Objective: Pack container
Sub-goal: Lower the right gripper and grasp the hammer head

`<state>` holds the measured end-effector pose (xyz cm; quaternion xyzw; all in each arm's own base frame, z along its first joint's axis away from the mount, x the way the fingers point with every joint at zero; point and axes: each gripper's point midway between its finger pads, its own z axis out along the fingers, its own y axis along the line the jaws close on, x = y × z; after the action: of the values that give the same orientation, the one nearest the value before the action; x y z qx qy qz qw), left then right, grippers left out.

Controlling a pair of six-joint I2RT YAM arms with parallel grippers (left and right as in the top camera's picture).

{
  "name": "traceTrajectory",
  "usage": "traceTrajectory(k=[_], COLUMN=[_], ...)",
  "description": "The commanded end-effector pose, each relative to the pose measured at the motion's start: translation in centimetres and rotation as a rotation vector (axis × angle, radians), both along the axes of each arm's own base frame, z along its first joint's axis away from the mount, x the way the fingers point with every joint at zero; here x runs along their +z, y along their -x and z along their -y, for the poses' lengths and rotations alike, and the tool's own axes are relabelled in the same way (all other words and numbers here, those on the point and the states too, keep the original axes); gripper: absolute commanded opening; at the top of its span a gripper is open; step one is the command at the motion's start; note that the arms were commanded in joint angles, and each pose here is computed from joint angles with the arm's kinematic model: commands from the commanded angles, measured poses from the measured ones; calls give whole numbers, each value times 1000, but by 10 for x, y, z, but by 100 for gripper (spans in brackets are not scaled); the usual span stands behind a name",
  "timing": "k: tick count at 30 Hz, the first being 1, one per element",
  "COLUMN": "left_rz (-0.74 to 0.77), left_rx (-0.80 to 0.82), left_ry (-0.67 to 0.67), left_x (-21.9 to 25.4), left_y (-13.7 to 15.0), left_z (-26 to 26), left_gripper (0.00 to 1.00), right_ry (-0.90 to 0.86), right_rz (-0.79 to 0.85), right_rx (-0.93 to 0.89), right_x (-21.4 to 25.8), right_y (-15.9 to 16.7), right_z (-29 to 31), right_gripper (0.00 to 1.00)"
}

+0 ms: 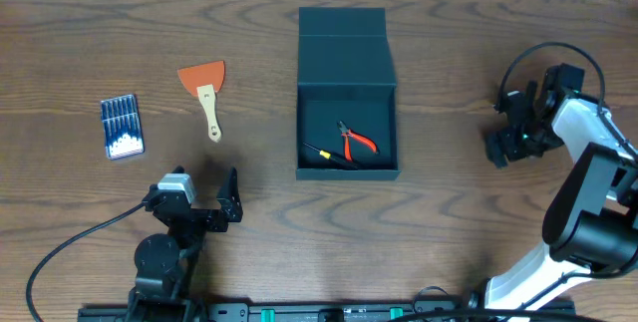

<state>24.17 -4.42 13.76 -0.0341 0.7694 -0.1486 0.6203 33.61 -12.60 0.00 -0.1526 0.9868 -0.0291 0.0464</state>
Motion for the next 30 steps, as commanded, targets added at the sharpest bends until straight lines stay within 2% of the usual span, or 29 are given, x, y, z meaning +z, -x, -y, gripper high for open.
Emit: traceTrajectory(k=[1, 14, 20, 23, 25, 30], left_rz=[-49, -55, -56, -56, -56, -56], left_rx=[-10, -4, -3, -3, -3, -3], left_ry=[-4, 23, 28, 28, 28, 28], left_x=[-16, -16, -16, -16, -16, -16], left_y=[2, 2, 2, 2, 2, 2], left_z=[2, 2, 2, 2, 2, 2], left_gripper=[99, 98, 99, 99, 99, 98], right_ry=[-19, -34, -35, -36, -37, -57], right_rz=[-16, -32, -34, -36, -38, -35], right_rx=[4, 3, 3, 2, 2, -4], right_x=[-8, -15, -15, -15, -15, -15], right_y=[3, 5, 6, 6, 7, 7], right_z=[-1, -2, -2, -2, -3, -6], right_gripper=[95, 82, 62, 57, 49, 43])
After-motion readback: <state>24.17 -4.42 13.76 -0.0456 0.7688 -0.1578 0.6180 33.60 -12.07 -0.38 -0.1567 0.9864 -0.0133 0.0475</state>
